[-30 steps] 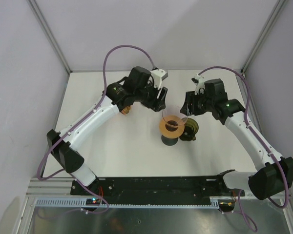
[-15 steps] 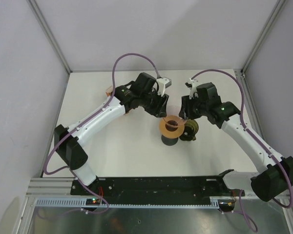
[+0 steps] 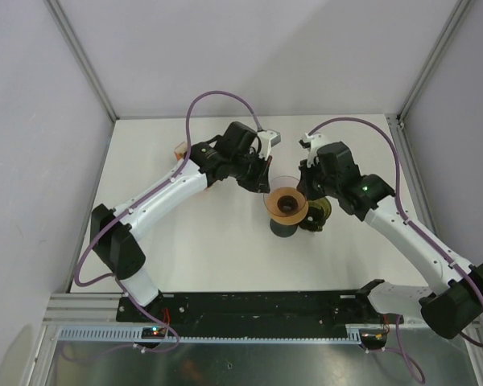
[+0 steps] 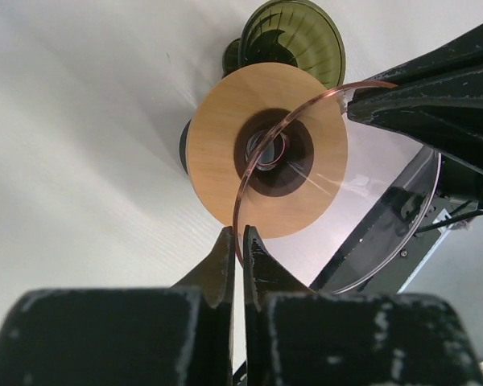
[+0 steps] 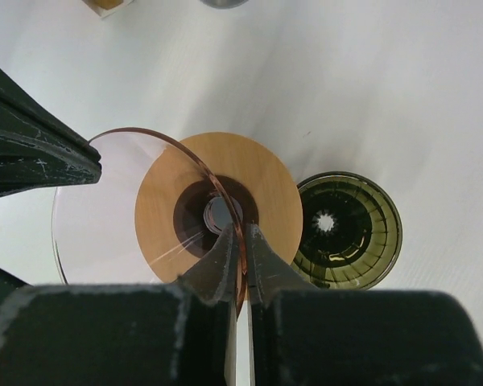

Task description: Place the coffee filter in the dripper

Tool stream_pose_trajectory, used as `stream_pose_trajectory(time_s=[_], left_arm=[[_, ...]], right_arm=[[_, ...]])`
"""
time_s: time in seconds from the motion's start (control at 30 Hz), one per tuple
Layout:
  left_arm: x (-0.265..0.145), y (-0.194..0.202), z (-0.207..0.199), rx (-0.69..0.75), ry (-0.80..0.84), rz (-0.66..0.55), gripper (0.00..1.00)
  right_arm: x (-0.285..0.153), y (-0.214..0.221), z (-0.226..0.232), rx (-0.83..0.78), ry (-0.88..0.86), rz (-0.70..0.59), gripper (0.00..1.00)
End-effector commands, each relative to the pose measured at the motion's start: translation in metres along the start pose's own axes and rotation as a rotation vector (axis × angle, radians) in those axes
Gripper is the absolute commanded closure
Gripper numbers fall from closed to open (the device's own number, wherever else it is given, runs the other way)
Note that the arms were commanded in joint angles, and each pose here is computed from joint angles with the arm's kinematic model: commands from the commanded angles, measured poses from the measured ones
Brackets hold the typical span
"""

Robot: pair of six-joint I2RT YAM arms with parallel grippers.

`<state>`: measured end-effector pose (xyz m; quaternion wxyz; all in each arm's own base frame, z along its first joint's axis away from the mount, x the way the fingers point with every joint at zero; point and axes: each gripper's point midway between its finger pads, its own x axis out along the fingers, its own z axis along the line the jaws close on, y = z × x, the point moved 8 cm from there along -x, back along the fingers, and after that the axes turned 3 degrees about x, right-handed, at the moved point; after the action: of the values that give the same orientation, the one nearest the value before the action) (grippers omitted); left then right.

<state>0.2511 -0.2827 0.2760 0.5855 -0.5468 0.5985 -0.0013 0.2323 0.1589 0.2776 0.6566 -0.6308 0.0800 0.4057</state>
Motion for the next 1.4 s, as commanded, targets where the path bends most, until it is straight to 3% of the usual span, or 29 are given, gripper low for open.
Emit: stream_pose_trajectory(time_s=[0.0, 0.5, 0.87, 1.03, 1.37], left_arm=[[-0.009, 0.001, -0.008, 0.026, 0.056, -0.018, 1.00], [0.017, -0.007, 0.006, -0.005, 0.092, 0.027, 1.00], [0.041, 0.033, 0.031, -0.072, 0.094, 0.163, 1.00], [0.051, 0.047, 0.035, -0.075, 0.093, 0.214, 1.00], [0.069, 0.069, 0.040, -0.064, 0.098, 0.289, 1.00]], right_arm=[[0.002, -0.003, -0.001, -0.058, 0.004, -0.060, 1.00], [0.036, 0.017, -0.039, 0.200, -0.126, 0.111, 1.00], [0.040, 0.020, -0.025, 0.110, -0.103, 0.114, 1.00], [0.054, 0.038, -0.028, 0.100, -0.075, 0.200, 1.00], [0.063, 0.065, -0.039, 0.114, -0.033, 0.224, 1.00]])
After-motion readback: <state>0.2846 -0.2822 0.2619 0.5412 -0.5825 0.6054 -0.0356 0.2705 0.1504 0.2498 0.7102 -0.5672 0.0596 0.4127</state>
